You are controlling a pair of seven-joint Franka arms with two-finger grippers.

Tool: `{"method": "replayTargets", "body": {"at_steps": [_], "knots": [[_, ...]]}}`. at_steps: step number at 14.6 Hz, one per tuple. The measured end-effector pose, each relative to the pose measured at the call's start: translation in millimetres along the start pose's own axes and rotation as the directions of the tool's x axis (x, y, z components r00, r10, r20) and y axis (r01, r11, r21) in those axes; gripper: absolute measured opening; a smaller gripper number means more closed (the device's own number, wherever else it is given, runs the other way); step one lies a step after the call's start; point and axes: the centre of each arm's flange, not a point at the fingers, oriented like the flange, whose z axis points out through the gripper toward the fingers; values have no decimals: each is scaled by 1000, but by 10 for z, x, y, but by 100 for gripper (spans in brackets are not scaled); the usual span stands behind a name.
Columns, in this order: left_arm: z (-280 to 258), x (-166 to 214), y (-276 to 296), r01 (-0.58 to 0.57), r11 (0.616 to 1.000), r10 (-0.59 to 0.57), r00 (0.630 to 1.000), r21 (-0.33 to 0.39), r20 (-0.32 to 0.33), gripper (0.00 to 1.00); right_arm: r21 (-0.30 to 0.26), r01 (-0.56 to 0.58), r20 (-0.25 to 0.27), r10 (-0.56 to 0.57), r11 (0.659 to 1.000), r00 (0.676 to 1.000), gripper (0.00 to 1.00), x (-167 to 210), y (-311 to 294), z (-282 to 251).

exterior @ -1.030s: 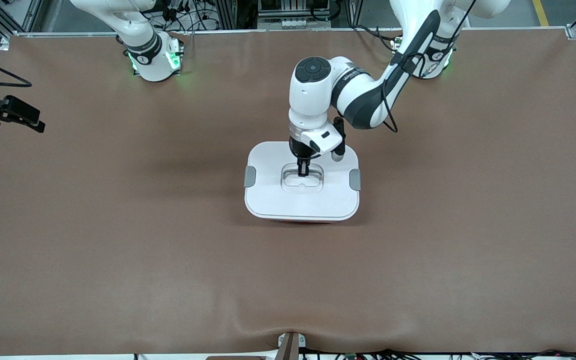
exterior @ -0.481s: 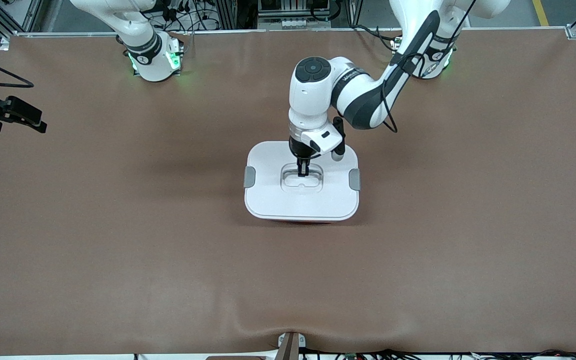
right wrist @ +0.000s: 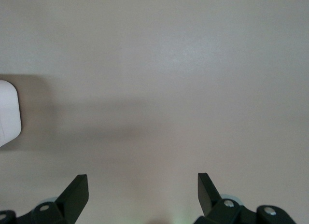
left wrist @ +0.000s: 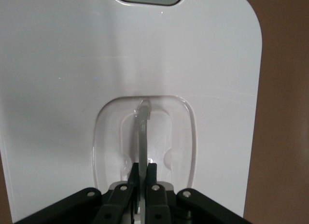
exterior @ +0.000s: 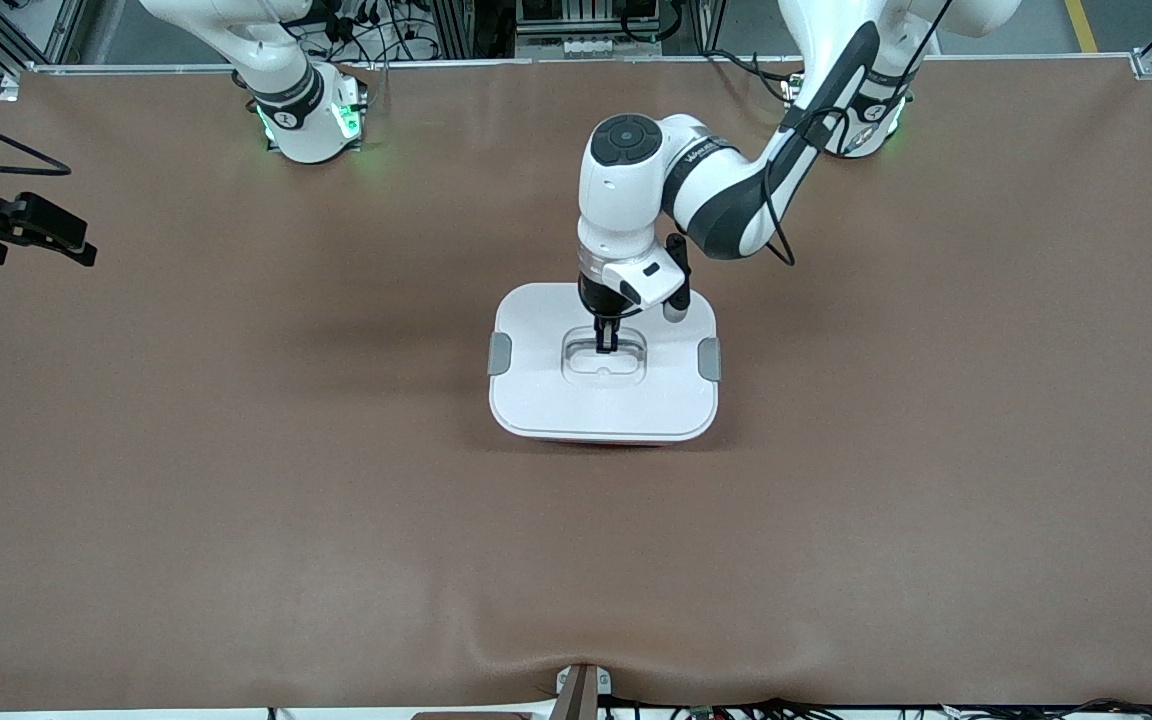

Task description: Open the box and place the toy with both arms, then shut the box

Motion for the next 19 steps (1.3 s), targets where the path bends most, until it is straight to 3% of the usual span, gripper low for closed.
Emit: {"method": "replayTargets", "body": {"at_steps": [2,4,5,11,15,19], "knots": [[0,2,2,7,1000,-7,1000,0,0,12,0,0,1,0,1000,1000,100,0,0,3],[-3,10,15,23,1000,-23,1000,-1,0,27,0,0,2,0,1000,1000,100,1,0,6],[-9,16,28,30,1000,-30,1000,-3,1,41,0,0,2,0,1000,1000,100,1,0,7],[-180,22,173,50,999,-50,999,-21,5,98,0,-2,-14,2,1000,1000,100,18,12,-7],[-438,105,357,56,998,-56,998,-30,-15,100,1,-12,-54,12,1000,998,100,60,64,-44],[-634,388,550,-36,999,36,997,3,-70,100,1,-12,-55,12,1000,998,100,60,65,-44]]}}
